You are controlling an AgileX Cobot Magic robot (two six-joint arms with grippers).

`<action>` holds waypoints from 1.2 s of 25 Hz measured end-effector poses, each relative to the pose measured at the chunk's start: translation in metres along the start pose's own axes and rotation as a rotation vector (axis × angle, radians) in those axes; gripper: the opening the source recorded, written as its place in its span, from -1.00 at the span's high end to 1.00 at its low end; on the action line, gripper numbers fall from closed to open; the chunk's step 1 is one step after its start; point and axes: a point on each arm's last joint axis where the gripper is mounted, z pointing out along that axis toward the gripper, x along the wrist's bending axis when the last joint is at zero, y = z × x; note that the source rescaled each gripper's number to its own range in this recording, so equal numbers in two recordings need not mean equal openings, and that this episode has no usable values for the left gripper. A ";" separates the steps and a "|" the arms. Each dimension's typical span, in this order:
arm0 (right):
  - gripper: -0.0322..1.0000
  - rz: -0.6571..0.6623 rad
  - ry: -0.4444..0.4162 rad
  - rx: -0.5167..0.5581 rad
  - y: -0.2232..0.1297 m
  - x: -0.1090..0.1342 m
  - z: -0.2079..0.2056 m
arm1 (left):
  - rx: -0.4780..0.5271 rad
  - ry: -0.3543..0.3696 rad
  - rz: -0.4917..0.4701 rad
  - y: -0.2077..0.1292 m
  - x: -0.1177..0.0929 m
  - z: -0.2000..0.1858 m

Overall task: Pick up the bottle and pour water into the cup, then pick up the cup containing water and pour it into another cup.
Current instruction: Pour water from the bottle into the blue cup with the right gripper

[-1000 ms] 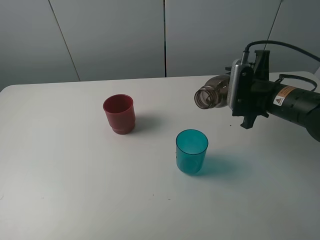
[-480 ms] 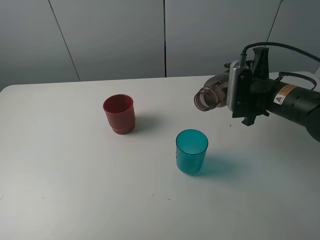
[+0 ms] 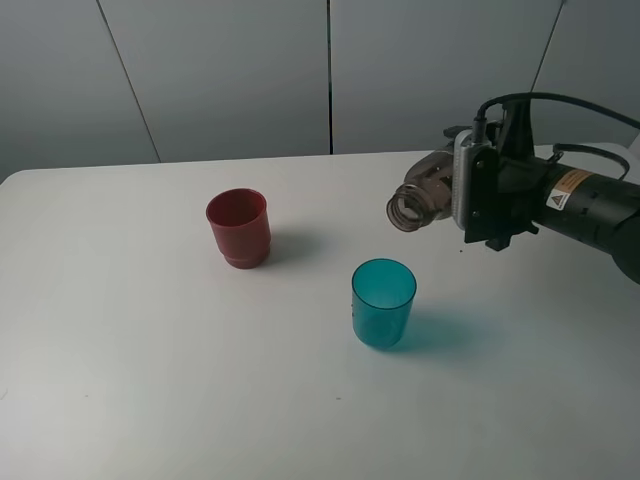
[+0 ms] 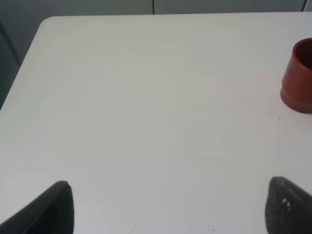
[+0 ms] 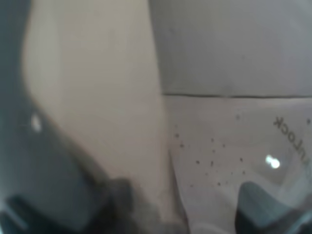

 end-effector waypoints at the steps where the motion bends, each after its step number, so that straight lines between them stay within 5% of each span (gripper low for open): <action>1: 0.93 -0.005 -0.002 0.000 0.000 0.000 0.000 | 0.000 0.000 0.000 0.000 0.000 0.000; 30: 0.93 -0.103 -0.079 -0.004 0.001 -0.007 0.000 | 0.000 0.000 0.000 0.000 0.000 0.000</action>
